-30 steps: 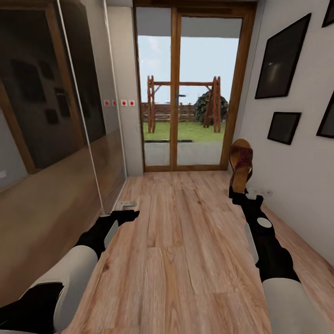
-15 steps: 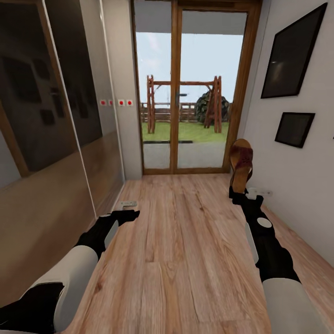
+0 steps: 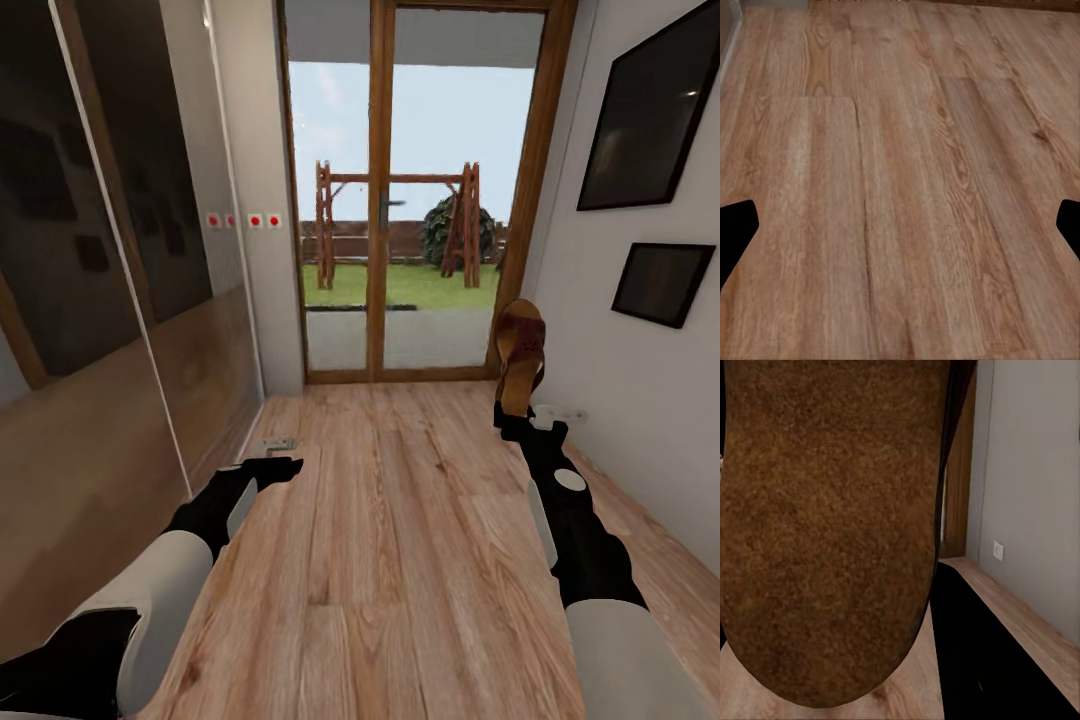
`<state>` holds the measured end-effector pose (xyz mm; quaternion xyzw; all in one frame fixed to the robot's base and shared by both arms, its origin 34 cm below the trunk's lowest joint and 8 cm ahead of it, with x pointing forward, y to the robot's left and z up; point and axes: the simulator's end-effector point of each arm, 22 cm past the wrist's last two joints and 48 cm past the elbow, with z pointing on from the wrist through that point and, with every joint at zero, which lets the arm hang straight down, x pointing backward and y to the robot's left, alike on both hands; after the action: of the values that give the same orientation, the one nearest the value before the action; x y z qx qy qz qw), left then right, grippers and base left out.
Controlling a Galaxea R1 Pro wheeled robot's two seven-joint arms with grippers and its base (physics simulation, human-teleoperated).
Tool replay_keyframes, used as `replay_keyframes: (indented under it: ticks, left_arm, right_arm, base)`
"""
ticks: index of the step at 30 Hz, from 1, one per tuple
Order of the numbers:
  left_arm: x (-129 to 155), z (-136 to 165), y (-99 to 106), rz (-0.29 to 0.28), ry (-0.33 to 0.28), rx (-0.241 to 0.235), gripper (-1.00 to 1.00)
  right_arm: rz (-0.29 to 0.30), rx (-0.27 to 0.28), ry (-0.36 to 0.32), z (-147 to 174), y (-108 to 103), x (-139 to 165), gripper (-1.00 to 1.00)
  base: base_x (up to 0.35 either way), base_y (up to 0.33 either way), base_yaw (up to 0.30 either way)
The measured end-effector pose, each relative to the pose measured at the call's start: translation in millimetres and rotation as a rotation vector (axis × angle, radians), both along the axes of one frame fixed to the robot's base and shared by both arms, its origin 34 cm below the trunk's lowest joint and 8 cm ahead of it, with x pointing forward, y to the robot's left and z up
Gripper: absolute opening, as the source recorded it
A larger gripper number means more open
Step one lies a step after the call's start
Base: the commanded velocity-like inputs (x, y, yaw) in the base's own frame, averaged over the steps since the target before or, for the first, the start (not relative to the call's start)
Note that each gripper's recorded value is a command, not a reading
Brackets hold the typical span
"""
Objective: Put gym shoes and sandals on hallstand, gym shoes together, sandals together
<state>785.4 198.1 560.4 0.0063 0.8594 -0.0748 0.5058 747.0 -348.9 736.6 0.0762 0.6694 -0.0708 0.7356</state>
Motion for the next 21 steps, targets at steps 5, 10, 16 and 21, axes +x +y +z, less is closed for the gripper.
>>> replay_keyframes:
  ticks: [5, 10, 16, 21]
  left_arm:
    - [-0.1, -0.3, -0.1, 0.0, 0.001, 0.0, 1.0]
    - [-0.1, -0.3, -0.2, 0.0, 0.001, 0.0, 1.0]
    - [-0.1, -0.3, -0.2, 0.0, 0.001, 0.0, 1.0]
    - [-0.1, -0.3, -0.3, 0.0, 0.001, 0.0, 1.0]
  right_arm:
    - [0.0, 0.0, 0.001, -0.3, 0.0, 0.0, -1.0]
    - [0.0, 0.0, 0.001, -0.2, 0.1, 0.0, -1.0]
    - [0.0, 0.0, 0.001, -0.3, -0.1, 0.0, -1.0]
    - [0.0, 0.0, 0.001, -0.1, -0.1, -0.1, -1.0]
  base:
    - [0.346, 0.0, -0.006]
    - [0.346, 0.0, -0.144]
    - [0.346, 0.0, -0.269]
    - [0.346, 0.0, -0.29]
